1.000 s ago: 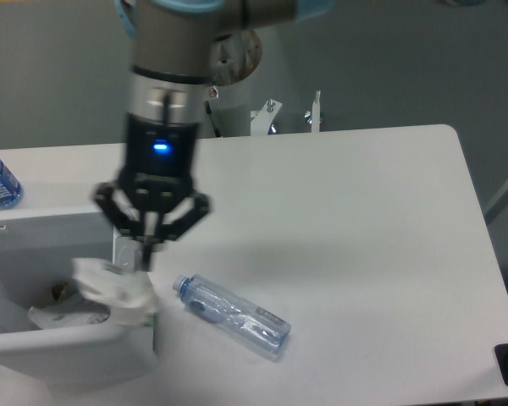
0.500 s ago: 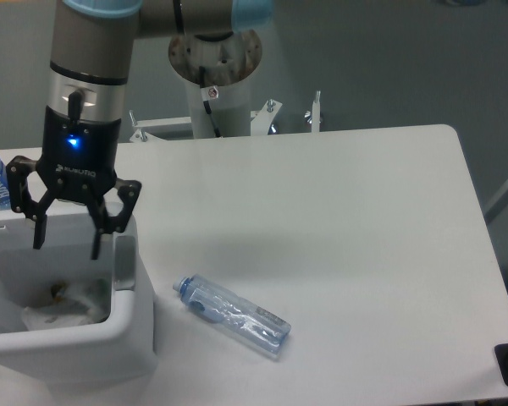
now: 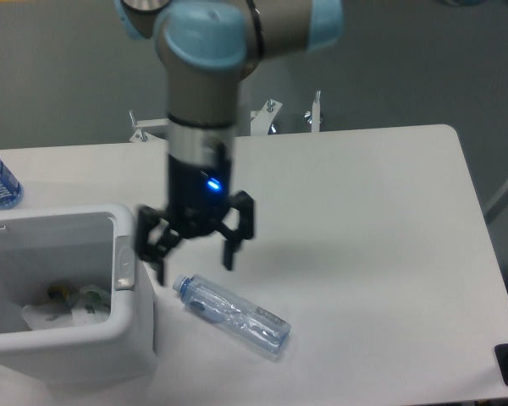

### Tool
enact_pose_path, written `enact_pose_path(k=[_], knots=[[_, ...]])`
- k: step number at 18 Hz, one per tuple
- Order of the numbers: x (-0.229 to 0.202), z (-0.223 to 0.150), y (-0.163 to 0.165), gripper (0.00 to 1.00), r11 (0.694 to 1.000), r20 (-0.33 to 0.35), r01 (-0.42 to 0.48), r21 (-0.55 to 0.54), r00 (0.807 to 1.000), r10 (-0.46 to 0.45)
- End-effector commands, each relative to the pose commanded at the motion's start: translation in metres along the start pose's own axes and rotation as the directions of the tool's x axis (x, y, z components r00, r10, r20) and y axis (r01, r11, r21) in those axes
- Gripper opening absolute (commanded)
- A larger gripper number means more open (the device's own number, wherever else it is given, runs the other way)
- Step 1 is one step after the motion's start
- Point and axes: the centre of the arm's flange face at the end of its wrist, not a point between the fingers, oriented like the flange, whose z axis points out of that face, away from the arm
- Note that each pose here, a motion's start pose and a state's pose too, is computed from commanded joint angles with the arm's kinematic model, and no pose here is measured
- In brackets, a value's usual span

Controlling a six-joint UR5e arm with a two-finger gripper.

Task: Place the trash in the trash can
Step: 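Move the gripper back and lower it onto the clear water bottle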

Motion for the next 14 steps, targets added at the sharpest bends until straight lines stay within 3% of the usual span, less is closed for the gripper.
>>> enact_pose_path(k=[5,14], knots=[[-0.035,0.081,-0.005,1.0,0.993,0.055,0.055,-0.102,0.997,-0.049],[-0.061,0.152,0.005,1.0,0.981,0.15,0.08,-0.179,0.987,-0.053]])
